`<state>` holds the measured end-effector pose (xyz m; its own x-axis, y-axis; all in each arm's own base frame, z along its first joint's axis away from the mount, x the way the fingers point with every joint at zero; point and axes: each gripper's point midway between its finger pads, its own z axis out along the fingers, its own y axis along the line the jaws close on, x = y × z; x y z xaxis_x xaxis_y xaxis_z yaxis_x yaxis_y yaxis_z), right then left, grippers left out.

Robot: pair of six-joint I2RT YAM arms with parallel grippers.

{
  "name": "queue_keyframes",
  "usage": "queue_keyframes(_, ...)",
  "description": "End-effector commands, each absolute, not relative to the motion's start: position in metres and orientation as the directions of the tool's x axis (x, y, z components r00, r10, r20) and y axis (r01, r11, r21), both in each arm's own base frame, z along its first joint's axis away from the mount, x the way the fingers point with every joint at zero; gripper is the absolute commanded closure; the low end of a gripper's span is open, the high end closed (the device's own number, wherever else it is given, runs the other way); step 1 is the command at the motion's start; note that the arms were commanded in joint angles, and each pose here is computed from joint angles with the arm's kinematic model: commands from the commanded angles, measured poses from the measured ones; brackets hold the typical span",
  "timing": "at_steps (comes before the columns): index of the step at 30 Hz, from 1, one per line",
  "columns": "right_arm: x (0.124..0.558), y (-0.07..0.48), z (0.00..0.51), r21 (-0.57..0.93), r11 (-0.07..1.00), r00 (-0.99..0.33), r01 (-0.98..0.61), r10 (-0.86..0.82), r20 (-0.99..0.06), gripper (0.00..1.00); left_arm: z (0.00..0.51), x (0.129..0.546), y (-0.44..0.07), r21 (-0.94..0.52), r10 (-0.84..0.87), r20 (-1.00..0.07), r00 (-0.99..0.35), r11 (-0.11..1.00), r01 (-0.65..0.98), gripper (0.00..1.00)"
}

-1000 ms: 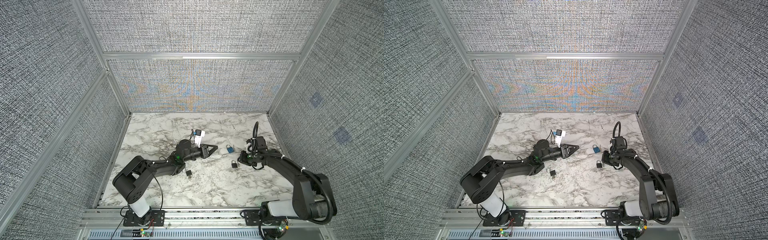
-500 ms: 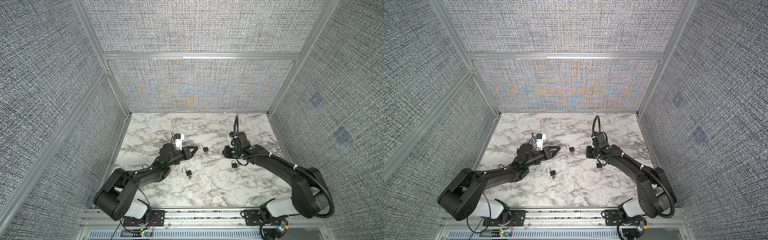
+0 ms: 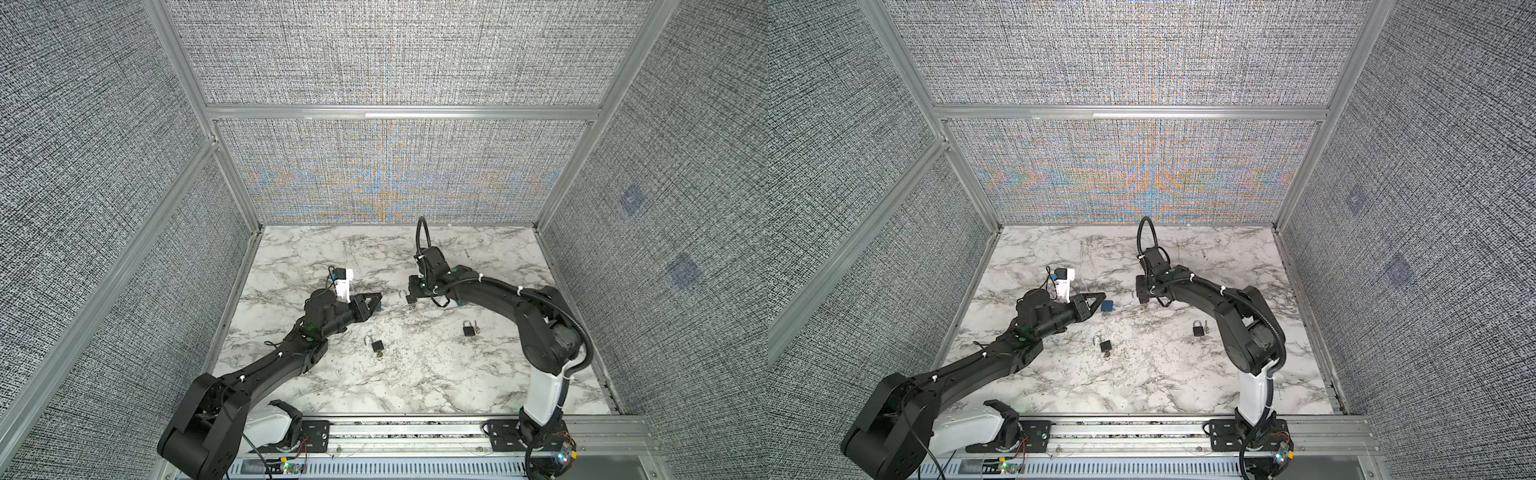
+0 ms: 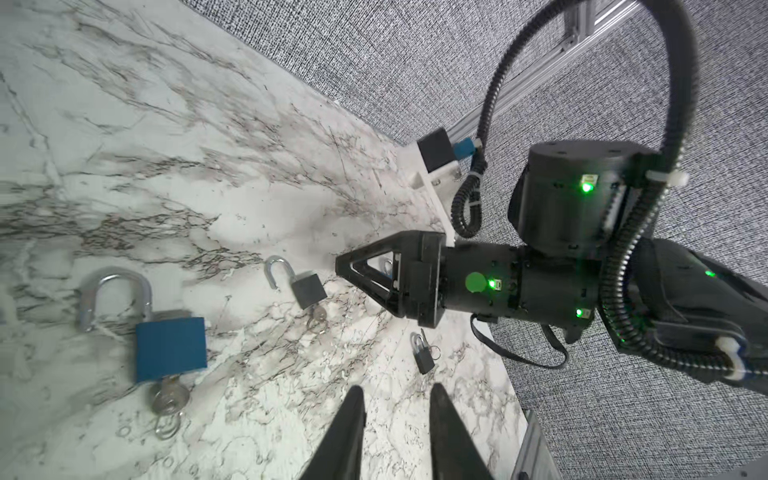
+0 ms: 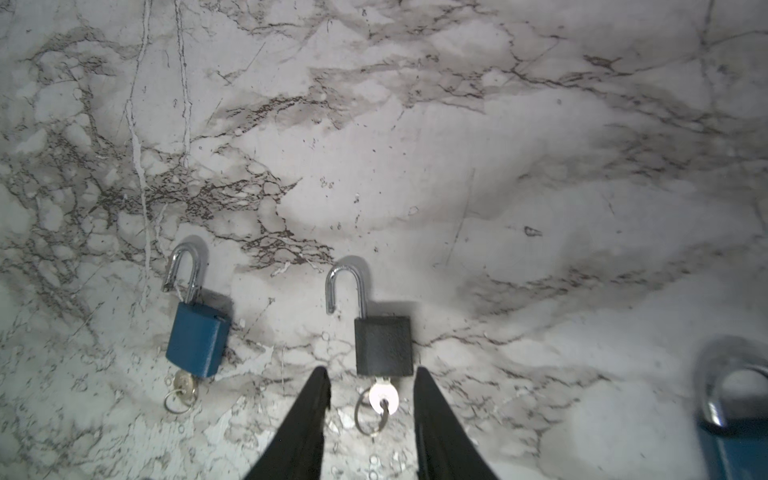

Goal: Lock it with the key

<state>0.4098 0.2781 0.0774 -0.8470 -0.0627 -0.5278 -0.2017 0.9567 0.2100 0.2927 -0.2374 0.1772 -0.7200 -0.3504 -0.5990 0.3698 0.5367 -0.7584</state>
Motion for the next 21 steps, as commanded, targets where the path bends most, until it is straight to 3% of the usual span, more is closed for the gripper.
queue_keyframes(1, 0.410, 0.278, 0.063, 0.157, 0.969, -0.865, -0.193, -0.092, -0.493, 0.64, 0.165, 0.291, -0.231, -0.731, -0.319, -0.602, -0.732, 0.589, 0.345, 0.70)
queue_keyframes(21, 0.406, 0.276, 0.025, 0.040, 0.977, -0.886, -0.211, -0.174, -0.430, 0.63, 0.156, 0.297, -0.222, -0.714, -0.312, -0.602, -0.735, 0.622, 0.321, 0.70)
